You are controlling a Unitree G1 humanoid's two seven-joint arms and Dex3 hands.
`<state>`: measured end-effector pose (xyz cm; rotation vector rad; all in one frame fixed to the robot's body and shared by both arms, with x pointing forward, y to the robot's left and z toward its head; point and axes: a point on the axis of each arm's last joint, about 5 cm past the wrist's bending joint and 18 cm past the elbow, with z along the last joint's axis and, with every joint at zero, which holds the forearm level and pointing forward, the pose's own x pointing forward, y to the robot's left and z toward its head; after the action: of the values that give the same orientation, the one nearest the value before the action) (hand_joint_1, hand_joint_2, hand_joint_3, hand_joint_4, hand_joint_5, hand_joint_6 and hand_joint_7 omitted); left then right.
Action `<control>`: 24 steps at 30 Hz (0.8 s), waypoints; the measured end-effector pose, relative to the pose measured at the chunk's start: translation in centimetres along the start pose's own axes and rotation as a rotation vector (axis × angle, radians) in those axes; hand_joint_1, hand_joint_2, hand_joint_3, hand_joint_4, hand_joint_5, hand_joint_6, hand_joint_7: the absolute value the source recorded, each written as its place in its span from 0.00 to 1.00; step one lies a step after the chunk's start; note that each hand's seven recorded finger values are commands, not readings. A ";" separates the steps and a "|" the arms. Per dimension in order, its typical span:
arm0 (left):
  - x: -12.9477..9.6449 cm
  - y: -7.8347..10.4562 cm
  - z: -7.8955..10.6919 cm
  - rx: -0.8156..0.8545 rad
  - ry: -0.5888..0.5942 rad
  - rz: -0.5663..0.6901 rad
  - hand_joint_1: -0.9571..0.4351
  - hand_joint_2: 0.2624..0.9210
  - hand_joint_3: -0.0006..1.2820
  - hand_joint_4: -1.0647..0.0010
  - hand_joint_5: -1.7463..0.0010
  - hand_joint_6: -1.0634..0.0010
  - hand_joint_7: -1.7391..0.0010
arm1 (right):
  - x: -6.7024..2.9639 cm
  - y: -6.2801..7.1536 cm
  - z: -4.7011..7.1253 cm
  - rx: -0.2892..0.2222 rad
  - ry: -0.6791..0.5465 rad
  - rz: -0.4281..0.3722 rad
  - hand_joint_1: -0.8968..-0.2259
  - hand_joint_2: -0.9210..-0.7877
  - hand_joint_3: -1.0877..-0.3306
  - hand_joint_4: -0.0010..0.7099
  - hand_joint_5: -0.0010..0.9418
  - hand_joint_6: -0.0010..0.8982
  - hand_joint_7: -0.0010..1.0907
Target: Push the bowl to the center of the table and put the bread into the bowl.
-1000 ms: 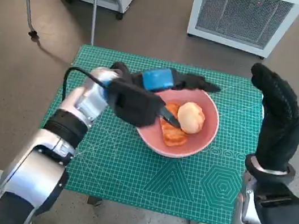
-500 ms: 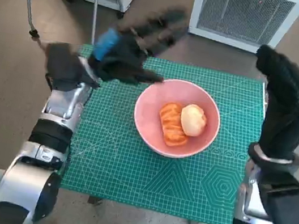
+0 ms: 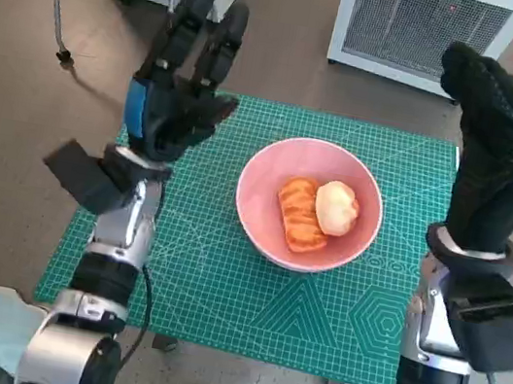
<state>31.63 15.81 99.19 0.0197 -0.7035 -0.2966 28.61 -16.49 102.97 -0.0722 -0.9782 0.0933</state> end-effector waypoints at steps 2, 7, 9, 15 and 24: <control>0.0 -0.1 0.2 0.006 -0.015 -0.011 0.50 1.00 0.04 0.79 1.00 0.72 0.99 | 0.02 0.0 0.0 0.001 0.001 0.001 0.54 0.00 0.40 0.48 0.01 0.00 0.64; 0.0 -0.3 0.8 0.019 -0.049 -0.030 0.57 1.00 0.05 0.81 1.00 0.72 1.00 | 0.22 0.1 0.0 0.003 -0.002 0.004 0.55 0.00 0.40 0.47 0.01 0.00 0.63; 0.0 -0.3 1.0 0.020 -0.057 -0.036 0.58 1.00 0.06 0.81 1.00 0.72 1.00 | 0.28 0.1 0.0 0.004 -0.004 0.004 0.55 0.00 0.40 0.47 0.01 0.00 0.63; -0.3 -0.5 1.0 0.020 -0.056 -0.046 0.62 1.00 0.09 0.81 1.00 0.73 1.00 | 0.28 0.2 0.0 0.006 -0.004 0.007 0.56 0.00 0.39 0.47 0.01 0.00 0.62; -0.3 -0.5 0.9 0.011 -0.047 -0.044 0.61 1.00 0.10 0.81 1.00 0.72 1.00 | 0.29 0.2 0.0 0.004 -0.004 0.009 0.56 0.00 0.39 0.47 0.01 0.00 0.61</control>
<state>30.70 15.46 99.60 0.0383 -0.7519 -0.3360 28.80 -16.24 103.17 -0.0730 -0.9815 0.1038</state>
